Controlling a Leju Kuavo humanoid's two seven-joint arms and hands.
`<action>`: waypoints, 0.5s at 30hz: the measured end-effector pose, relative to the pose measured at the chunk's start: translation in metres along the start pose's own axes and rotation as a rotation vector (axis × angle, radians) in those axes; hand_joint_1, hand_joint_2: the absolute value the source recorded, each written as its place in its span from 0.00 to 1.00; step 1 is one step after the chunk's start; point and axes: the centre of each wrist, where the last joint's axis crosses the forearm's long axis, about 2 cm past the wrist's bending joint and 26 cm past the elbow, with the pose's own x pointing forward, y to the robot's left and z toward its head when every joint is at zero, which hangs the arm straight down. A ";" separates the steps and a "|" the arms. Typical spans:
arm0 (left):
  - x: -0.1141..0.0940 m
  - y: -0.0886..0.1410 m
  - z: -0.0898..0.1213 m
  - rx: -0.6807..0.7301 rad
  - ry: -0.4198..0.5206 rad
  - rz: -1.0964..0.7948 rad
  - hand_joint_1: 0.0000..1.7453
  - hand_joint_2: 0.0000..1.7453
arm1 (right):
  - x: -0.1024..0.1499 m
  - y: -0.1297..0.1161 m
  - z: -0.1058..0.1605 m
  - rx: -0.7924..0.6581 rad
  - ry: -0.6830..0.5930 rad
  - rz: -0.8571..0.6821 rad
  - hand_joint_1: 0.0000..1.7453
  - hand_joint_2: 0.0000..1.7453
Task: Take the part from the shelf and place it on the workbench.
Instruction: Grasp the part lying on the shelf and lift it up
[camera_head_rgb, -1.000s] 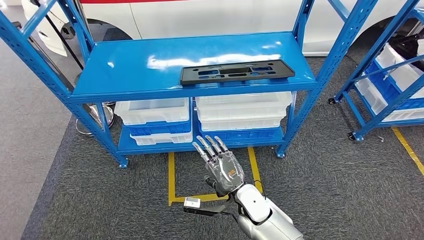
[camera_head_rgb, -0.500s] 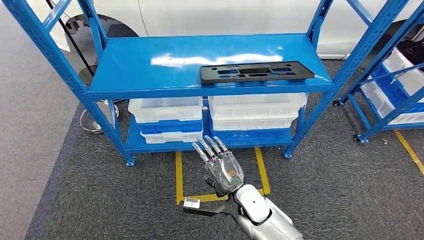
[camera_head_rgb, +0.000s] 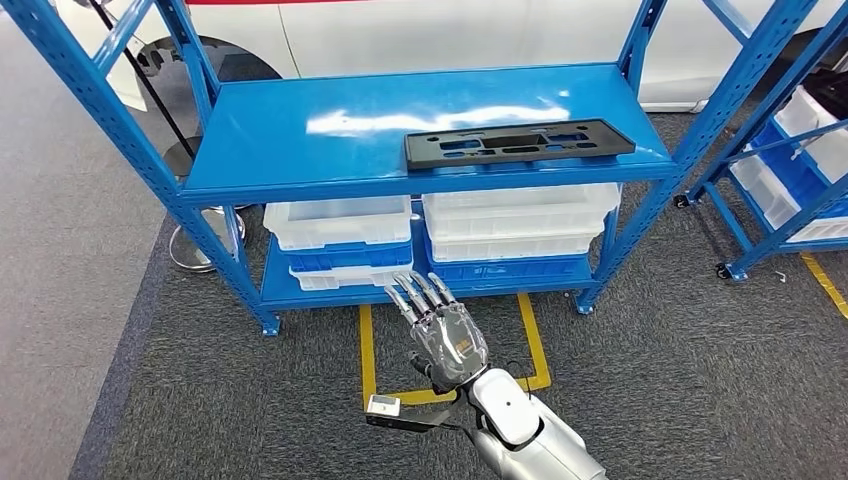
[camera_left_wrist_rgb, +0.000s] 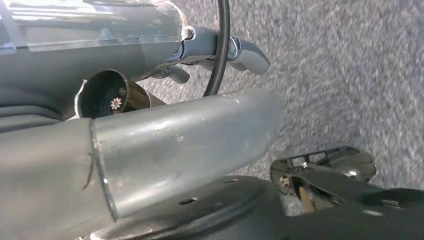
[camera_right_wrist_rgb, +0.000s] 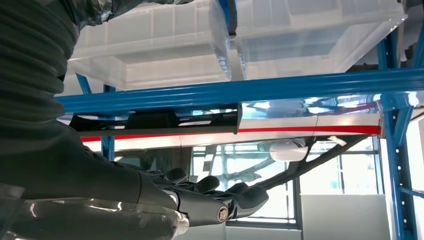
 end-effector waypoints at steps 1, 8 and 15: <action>0.000 0.000 0.000 -0.001 -0.004 0.000 0.00 0.00 | 0.000 0.000 0.000 0.000 0.004 -0.004 0.00 1.00; -0.002 -0.001 0.000 -0.004 -0.009 0.002 0.00 0.00 | -0.004 0.002 0.006 0.011 0.058 -0.069 0.00 1.00; -0.002 0.000 0.000 -0.002 -0.010 -0.001 0.00 0.00 | -0.009 0.007 0.016 0.040 0.121 -0.192 0.00 1.00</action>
